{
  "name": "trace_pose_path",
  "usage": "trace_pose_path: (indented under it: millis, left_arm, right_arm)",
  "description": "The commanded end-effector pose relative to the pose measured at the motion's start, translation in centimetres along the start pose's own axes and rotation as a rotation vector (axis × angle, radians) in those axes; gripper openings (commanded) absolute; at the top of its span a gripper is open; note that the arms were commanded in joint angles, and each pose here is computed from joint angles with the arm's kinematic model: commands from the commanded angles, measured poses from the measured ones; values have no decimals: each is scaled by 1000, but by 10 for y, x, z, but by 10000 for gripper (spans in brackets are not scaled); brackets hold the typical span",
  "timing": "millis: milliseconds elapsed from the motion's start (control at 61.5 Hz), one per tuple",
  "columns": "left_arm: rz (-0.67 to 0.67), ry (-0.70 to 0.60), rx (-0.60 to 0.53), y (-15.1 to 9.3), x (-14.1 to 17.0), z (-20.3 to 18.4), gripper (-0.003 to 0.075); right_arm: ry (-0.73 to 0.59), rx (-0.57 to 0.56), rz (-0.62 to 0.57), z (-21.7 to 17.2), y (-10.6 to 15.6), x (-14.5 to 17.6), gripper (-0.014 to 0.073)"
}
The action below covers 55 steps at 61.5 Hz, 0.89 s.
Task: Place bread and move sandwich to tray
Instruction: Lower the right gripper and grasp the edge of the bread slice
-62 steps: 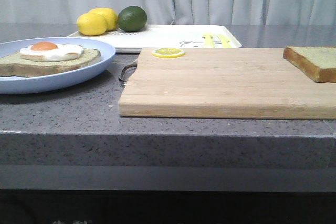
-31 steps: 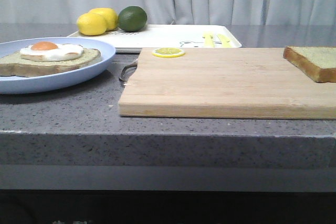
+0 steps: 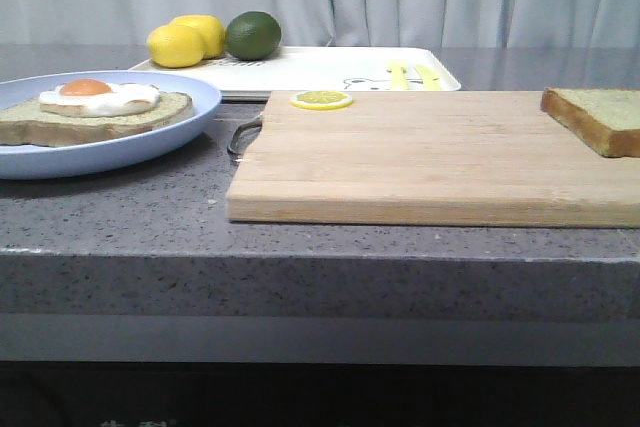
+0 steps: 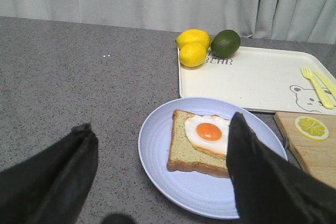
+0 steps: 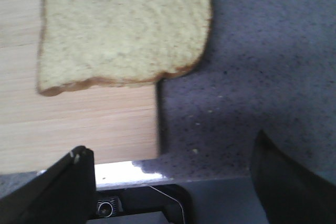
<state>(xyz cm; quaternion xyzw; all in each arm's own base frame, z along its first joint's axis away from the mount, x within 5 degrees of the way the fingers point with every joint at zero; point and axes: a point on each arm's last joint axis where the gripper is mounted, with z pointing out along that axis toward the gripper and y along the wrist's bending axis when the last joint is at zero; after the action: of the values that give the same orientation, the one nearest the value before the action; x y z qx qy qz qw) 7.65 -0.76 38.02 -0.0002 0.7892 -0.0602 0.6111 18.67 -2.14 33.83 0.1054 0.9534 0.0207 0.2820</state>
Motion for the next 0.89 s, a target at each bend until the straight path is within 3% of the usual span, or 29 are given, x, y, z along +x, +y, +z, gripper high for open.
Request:
trace_pose_path:
  millis: [0,114,406,878]
  left_arm:
    - [-10,-88,6,-1,-14,-2,512]
    - [-10,-88,6,-1,-14,-2,512]
    - [-10,-92,7,-1,-15,-2,512]
    - [-10,-92,7,-1,-15,-2,512]
  right_arm:
    - [-26,44,42,-1,-17,-16,612]
    - [-6,-15,141,13,-31,-24,612]
    - [-30,-382,348,52,-59,-47,612]
    - [83,-613,447,120,-80,-52,612]
